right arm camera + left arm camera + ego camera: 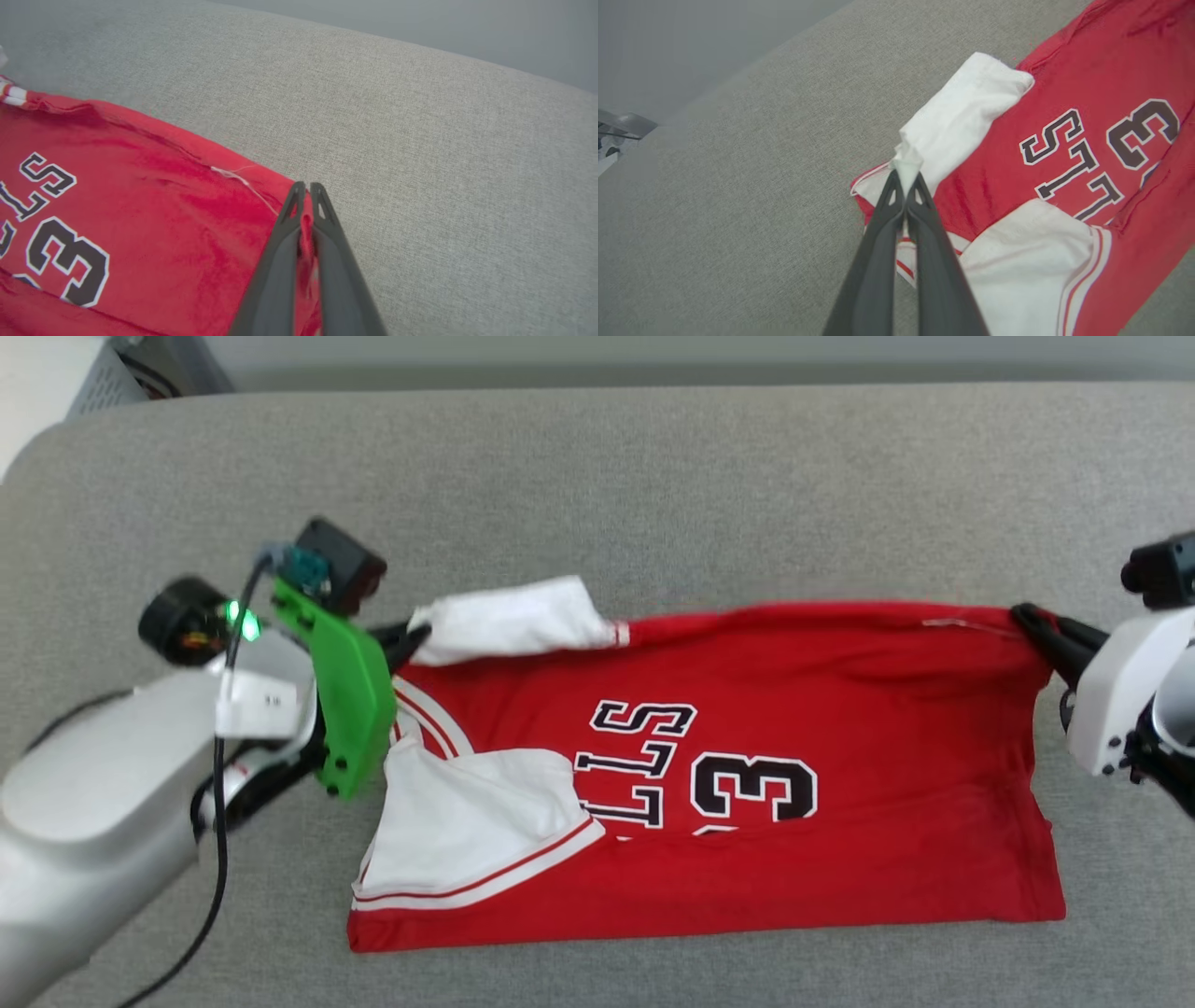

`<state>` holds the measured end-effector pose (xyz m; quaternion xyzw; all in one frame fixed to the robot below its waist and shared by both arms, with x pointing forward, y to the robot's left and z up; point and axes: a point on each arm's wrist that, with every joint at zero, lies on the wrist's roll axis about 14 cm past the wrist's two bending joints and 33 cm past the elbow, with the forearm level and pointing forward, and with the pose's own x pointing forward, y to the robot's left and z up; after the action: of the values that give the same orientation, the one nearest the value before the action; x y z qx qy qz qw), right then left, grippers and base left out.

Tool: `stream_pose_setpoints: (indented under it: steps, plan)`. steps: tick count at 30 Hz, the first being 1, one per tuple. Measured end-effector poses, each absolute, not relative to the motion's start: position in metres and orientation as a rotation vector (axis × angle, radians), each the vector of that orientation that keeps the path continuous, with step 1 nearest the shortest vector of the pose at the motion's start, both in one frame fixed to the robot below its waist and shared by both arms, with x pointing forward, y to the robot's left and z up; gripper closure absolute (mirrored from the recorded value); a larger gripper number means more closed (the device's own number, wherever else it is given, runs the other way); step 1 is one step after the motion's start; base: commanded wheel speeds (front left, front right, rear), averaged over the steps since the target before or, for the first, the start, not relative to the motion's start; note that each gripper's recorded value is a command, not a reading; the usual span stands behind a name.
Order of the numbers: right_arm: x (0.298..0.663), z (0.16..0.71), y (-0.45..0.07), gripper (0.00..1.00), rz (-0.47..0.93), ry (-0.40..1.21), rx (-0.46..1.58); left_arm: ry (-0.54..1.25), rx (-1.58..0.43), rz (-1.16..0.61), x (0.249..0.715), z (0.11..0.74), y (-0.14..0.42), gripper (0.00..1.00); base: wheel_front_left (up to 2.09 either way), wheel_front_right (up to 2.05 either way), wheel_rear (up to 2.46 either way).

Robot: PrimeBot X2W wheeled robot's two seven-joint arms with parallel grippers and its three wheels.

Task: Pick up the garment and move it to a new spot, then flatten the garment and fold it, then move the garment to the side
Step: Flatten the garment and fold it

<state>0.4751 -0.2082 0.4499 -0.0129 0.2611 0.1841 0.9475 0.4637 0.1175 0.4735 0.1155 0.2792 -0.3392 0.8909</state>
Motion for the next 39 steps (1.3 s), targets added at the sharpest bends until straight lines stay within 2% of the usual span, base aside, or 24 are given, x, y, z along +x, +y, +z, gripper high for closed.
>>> stream_pose_setpoints:
  steps: [8,13,26,29,30,31,32,33,39]
  plan:
    - [0.434,0.445,-0.201,1.00,0.409,0.533,0.023,0.636,0.196,-0.678,0.406,0.458,0.127,1.00,0.00,0.00,0.00]
    - [0.402,0.427,-0.203,1.00,0.419,0.597,0.050,0.716,0.128,-0.644,0.369,0.436,0.134,1.00,0.00,0.00,0.00]
    - [0.349,0.379,-0.198,1.00,0.411,0.773,0.166,0.835,0.056,-0.586,0.338,0.393,0.141,1.00,0.00,0.00,0.00]
    - [0.346,0.377,-0.199,1.00,0.404,0.778,0.171,0.848,0.042,-0.580,0.334,0.385,0.140,1.00,0.00,0.00,0.00]
    - [0.347,0.377,-0.201,0.89,0.399,0.773,0.168,0.847,0.040,-0.575,0.334,0.384,0.140,1.00,0.00,0.00,0.00]
    - [0.347,0.377,-0.202,0.63,0.391,0.770,0.171,0.842,0.039,-0.569,0.335,0.382,0.140,1.00,0.00,0.00,0.00]
    - [0.348,0.378,-0.201,0.00,0.388,0.764,0.177,0.828,0.042,-0.559,0.337,0.383,0.141,0.13,0.00,0.00,0.00]
    - [0.349,0.381,-0.200,0.00,0.385,0.750,0.185,0.798,0.048,-0.542,0.342,0.385,0.144,0.00,0.00,0.00,0.00]
    - [0.369,0.417,-0.206,0.00,0.358,0.616,0.241,0.587,0.047,-0.430,0.367,0.412,0.155,0.00,0.00,0.00,0.00]
